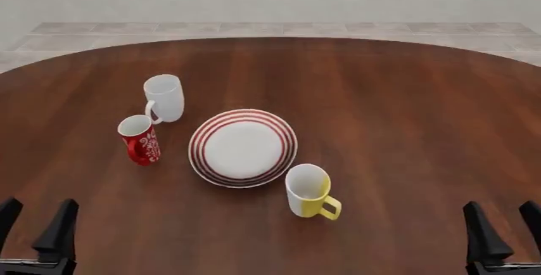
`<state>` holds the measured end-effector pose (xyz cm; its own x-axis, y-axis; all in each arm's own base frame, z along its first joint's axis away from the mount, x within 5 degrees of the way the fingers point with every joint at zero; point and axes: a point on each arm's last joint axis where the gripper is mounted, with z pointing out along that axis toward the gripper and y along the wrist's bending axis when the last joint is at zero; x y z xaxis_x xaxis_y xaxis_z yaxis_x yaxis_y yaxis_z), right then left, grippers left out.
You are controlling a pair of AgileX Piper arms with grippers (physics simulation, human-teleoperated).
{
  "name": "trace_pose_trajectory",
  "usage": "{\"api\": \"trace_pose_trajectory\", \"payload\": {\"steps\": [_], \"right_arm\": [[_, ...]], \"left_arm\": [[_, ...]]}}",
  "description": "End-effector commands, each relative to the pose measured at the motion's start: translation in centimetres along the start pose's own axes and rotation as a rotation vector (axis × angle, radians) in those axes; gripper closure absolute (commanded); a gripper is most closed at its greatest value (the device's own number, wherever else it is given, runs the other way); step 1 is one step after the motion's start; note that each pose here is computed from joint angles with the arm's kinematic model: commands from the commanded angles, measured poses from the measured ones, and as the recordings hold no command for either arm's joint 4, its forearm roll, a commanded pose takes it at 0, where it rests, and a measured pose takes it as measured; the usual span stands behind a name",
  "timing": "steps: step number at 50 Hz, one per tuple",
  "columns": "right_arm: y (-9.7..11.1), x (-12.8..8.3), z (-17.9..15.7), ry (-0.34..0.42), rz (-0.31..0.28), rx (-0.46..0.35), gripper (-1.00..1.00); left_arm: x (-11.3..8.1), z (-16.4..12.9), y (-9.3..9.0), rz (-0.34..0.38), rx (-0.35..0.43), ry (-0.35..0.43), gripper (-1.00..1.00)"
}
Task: Pick up the red mug and put it on the plate
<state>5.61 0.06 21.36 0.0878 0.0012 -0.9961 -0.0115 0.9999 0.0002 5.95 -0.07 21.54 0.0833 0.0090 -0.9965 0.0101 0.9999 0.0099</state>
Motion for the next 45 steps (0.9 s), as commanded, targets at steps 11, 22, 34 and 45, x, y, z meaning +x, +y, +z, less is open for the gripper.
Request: {"api": "trace_pose_trajectory", "payload": {"steps": [11,22,34,45], "right_arm": [[0.0,-0.2,0.0,0.009,0.005,0.005,-1.00],[0.0,-0.4,0.0,0.009,-0.010,-0.004,-1.00],[0.0,-0.3,0.0,0.015,-0.009,-0.007,-1.00],[0.1,-0.2,0.0,0.015,-0.020,-0.015,-1.00]], "left_arm": [[0.0,0.4,-0.5,0.000,0.083,0.007,-1.00],[-0.7,-0.1,-0.5,0.005,0.092,0.008,-1.00],[-4.4,2.0,-0.8,-0.055,0.116,0.018,-1.00],[-6.1,7.0,-0.5,-0.039,0.047,0.097,-1.00]]}}
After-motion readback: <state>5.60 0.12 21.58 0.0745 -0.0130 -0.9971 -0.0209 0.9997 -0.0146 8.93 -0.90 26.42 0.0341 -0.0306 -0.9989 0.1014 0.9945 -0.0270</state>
